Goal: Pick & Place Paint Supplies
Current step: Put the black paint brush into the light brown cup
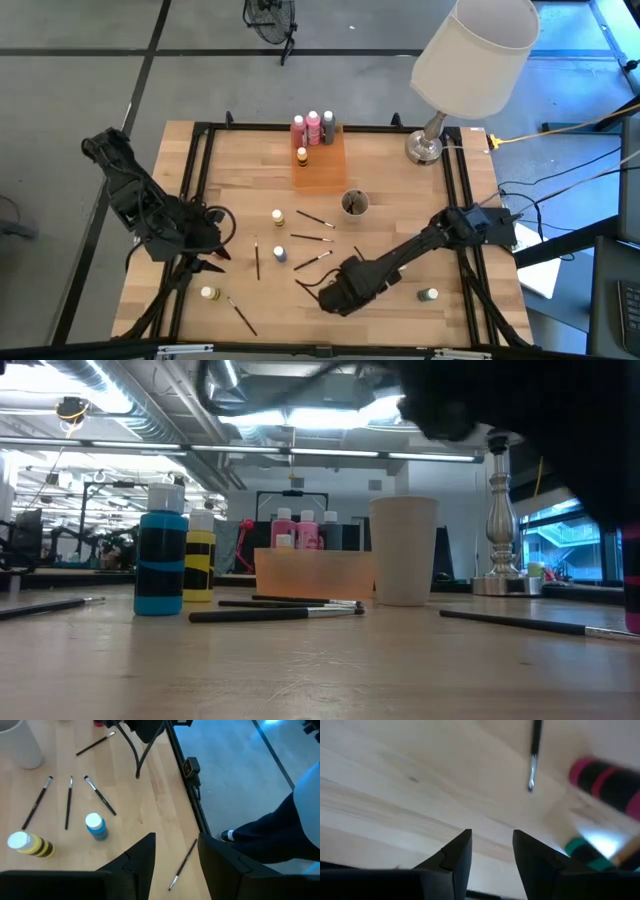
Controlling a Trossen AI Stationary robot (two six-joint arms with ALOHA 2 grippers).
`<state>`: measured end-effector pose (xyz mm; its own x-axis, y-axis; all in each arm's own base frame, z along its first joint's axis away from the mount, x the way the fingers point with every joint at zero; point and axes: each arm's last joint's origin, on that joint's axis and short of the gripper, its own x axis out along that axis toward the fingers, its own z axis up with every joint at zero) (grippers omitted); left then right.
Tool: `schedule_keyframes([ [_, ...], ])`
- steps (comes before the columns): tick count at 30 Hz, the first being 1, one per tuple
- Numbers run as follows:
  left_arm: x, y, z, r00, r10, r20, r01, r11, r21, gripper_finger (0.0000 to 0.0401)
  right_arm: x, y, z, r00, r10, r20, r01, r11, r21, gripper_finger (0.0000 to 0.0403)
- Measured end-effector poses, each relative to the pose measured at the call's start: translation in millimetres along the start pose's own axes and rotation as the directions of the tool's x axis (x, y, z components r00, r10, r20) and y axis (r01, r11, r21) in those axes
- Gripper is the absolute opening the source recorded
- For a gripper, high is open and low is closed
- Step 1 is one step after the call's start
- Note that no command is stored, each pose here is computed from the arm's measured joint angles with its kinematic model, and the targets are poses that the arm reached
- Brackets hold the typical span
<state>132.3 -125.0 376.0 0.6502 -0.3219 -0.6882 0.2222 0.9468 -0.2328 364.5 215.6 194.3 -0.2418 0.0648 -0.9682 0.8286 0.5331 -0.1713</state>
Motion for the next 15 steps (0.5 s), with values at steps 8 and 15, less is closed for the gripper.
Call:
schedule_keyframes([
  [8,0,2,-1,0.999,-0.009,-0.032,0.009,1.0,-0.005,0.0143,-60,7,16,0.956,0.202,0.211,-0.107,0.915,-0.39,0.0146],
  [15,-6,8,-3,0.998,0.067,-0.003,-0.067,0.998,0.001,0.0143,-105,4,19,0.9,0.348,0.264,-0.032,0.656,-0.754,0.0146],
])
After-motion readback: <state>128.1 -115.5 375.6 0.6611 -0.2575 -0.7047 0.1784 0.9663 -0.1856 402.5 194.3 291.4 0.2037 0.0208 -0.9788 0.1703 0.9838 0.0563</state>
